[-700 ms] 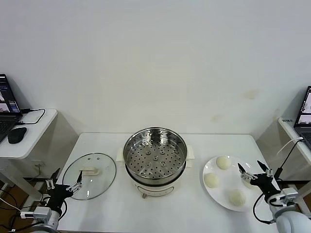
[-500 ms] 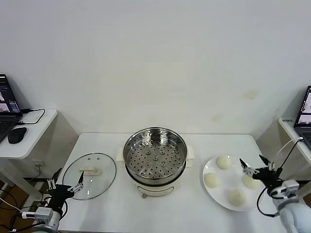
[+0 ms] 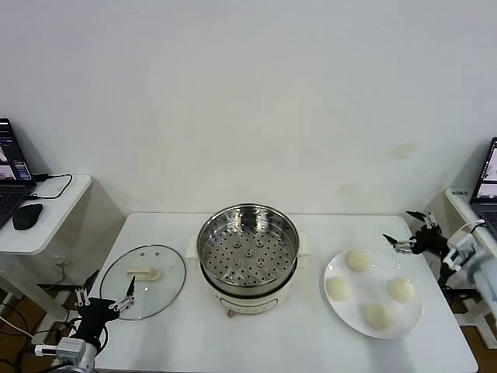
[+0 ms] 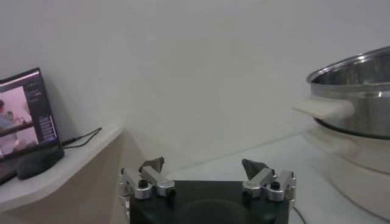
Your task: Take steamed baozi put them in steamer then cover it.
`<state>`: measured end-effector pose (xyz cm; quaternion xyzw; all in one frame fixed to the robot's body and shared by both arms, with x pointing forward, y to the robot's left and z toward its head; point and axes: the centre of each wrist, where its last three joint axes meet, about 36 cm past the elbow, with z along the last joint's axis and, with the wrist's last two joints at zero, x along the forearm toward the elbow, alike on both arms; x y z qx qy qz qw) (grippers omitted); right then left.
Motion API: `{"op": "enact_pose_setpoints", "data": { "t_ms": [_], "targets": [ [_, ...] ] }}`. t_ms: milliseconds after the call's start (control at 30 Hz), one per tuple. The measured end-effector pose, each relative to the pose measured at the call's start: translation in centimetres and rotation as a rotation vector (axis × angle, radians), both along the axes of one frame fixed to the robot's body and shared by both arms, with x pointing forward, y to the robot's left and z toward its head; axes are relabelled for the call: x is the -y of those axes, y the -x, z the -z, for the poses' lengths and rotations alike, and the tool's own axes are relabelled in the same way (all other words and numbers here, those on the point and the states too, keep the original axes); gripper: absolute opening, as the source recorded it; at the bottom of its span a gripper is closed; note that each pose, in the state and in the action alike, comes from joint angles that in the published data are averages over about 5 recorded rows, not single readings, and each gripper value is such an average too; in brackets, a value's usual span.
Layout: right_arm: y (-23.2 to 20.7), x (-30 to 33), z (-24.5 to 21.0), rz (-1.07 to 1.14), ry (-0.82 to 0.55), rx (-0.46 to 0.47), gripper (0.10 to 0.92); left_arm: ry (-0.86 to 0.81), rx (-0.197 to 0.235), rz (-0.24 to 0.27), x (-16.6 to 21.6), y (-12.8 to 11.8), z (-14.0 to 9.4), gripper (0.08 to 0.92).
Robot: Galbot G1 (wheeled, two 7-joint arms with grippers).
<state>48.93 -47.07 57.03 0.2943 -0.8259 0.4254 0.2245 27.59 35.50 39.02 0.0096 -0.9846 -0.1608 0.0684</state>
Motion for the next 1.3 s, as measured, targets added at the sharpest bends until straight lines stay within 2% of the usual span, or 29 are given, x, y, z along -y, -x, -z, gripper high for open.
{"op": "enact_pose_setpoints", "data": {
  "t_ms": [300,633,967,1300],
  "targets": [
    [-6.3,-2.7,-1.9,-0.175,0.225,-0.206,0.823,0.013,0.012,-0.003,0.7,0.7,-0.5,0.823],
    [-11.6,-5.2,0.9,-0.281,0.363,-0.363,0.823,0.010,-0.002,-0.004,0.9,1.4,-0.2,0.823],
    [-14.4,-7.2,4.9,-0.322,0.424,-0.457,0.823,0.013,-0.011,-0.012,0.8,1.4,0.3,0.823],
    [-15.3,-8.0,7.6,-0.335,0.461,-0.489,0.823,0.018,-0.018,-0.016,0.9,1.5,0.6,0.823]
  ]
}}
